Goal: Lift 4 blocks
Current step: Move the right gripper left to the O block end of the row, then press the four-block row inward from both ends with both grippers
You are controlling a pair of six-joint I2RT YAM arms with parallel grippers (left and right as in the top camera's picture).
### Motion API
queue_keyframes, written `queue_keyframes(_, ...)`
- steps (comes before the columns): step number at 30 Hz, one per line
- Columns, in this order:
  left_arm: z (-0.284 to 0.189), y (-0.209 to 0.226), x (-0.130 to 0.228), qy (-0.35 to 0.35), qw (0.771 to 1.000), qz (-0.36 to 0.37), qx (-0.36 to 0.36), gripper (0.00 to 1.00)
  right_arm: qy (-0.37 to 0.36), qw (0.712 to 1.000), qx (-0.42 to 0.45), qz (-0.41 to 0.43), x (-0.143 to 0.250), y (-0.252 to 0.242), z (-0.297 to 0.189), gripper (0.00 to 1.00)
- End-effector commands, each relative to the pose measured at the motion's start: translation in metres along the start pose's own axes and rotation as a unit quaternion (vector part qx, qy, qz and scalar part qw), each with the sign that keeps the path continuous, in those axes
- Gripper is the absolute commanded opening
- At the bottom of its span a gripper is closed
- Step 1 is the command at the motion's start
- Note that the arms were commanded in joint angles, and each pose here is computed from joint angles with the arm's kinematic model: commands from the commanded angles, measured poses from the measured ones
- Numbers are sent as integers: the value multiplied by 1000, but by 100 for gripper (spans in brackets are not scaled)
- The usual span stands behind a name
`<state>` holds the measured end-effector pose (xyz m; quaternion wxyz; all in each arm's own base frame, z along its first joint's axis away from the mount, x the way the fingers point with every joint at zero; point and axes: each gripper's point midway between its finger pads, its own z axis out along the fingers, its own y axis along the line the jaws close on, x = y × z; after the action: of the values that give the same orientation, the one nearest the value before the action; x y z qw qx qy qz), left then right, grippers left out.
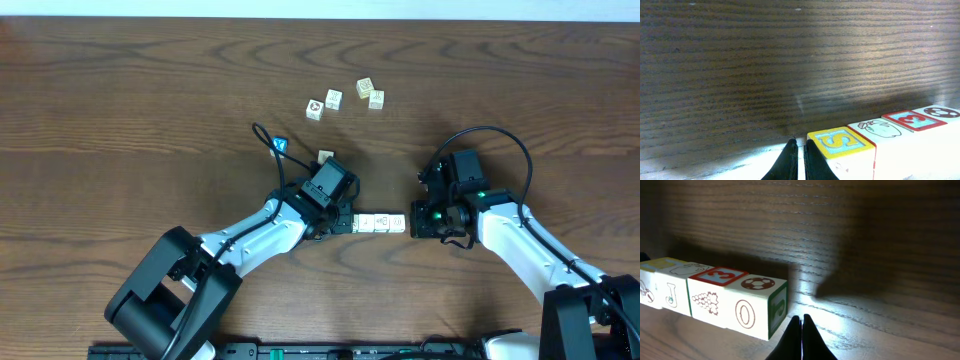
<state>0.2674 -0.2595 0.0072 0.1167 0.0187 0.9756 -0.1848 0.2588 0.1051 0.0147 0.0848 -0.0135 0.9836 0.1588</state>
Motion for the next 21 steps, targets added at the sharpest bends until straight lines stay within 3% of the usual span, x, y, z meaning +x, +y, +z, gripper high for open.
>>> queue_keyframes(1, 3, 5, 5, 6, 1000, -4, -8, 8, 3, 1000, 9, 2, 2, -2, 2, 1)
queue_keyframes(21, 3, 11, 3, 0, 999, 27, -25, 7, 4, 1000, 3, 24, 2, 0, 2, 1)
